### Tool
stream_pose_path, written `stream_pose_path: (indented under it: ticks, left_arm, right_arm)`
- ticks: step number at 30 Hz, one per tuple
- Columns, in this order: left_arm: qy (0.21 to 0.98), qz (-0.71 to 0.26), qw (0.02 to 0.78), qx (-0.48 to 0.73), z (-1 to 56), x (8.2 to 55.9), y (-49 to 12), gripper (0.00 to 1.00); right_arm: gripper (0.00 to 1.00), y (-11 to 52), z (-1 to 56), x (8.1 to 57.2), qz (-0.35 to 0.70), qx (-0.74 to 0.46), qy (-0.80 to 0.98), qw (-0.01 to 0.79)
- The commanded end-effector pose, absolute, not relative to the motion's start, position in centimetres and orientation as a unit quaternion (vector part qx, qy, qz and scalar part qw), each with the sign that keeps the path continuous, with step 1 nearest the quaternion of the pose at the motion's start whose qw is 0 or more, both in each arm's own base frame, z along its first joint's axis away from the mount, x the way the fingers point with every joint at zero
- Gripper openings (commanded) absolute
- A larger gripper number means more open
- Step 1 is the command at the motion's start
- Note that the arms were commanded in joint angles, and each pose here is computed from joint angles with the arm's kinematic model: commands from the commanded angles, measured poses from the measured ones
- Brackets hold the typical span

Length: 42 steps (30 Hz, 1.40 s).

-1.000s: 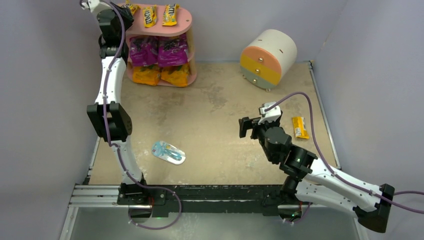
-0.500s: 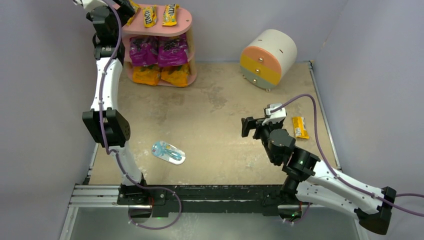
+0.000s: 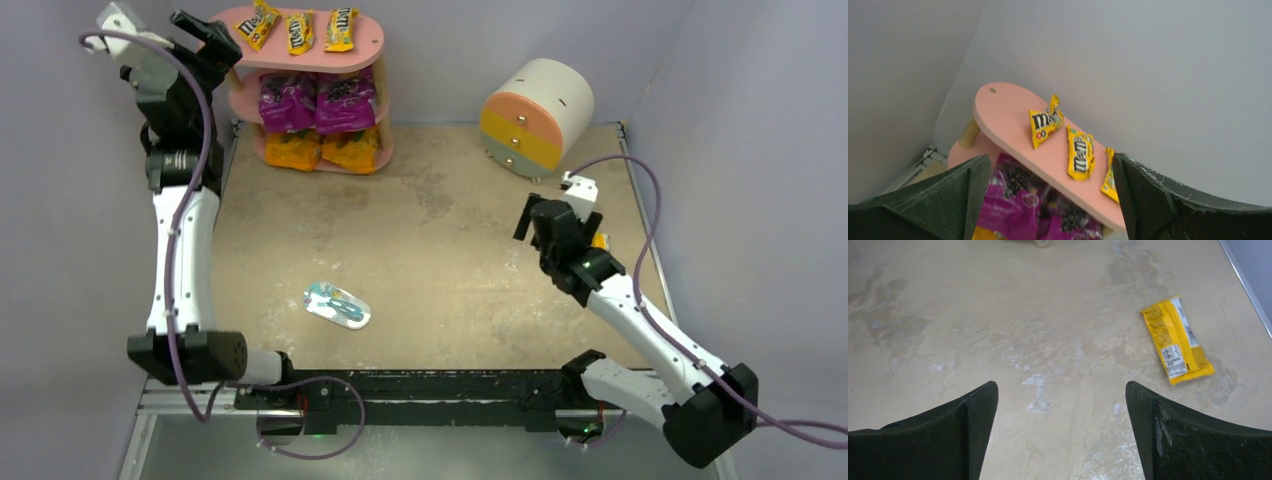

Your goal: Place and organize the candy bags onto the shelf

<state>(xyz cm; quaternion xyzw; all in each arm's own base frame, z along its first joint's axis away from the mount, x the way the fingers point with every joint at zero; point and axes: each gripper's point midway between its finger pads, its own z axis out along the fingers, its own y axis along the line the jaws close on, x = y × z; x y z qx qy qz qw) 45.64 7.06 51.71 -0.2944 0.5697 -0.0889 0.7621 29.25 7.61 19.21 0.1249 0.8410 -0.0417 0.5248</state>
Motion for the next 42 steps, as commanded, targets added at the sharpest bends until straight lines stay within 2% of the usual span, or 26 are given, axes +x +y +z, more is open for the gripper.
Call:
stream_pose_path:
  ticks: [1,6,9,12,19,22,25,34,37,40,42]
  left_arm:
    - [0.601,-0.151,0.742,-0.256,49.2,41.8,3.8,0.96]
    - [0.64,-0.286,0.689,-0.186,41.7,39.2,-2.3,0.97]
    - [0.675,-0.304,0.647,-0.179,36.7,38.1,-3.8,0.98]
    - [0.685,-0.326,0.625,-0.186,32.6,36.9,-5.1,0.98]
    - [0.72,-0.317,0.589,-0.184,25.9,35.8,-5.9,0.99]
    - [0.723,-0.32,0.587,-0.173,24.6,35.8,-6.1,0.99]
    - [0.739,-0.32,0.57,-0.166,23.8,36.4,-6.4,1.0]
    - [0.752,-0.33,0.55,-0.151,22.4,37.1,-7.1,0.99]
    - [0.756,-0.328,0.546,-0.151,22.1,37.1,-7.1,0.99]
    - [0.759,-0.326,0.544,-0.151,22.0,36.9,-7.1,0.99]
    - [0.758,-0.325,0.546,-0.15,22.1,36.7,-7.0,0.99]
  right_arm:
    - [0.99,4.3,19.8,30.8,0.005,0.216,0.842,0.494]
    - [0.98,-4.2,17.6,33.8,0.049,0.369,0.817,0.44]
    - [0.95,-7.4,15.6,34.4,0.077,0.409,0.808,0.418]
    - [0.95,-10.0,13.9,34.0,0.031,0.421,0.811,0.405]
    - [0.95,-10.9,9.1,33.4,-0.014,0.347,0.873,0.342]
    - [0.95,-11.1,7.2,33.5,-0.021,0.313,0.891,0.329]
    - [0.96,-11.2,4.9,33.1,-0.031,0.28,0.92,0.272]
    - [0.95,-12.0,2.7,32.9,-0.054,0.253,0.934,0.246]
    - [0.87,-10.9,2.1,33.2,-0.022,0.246,0.939,0.238]
    - [0.74,-10.7,1.6,33.0,-0.018,0.251,0.939,0.234]
    - [0.61,-10.7,1.4,32.7,-0.02,0.261,0.938,0.228]
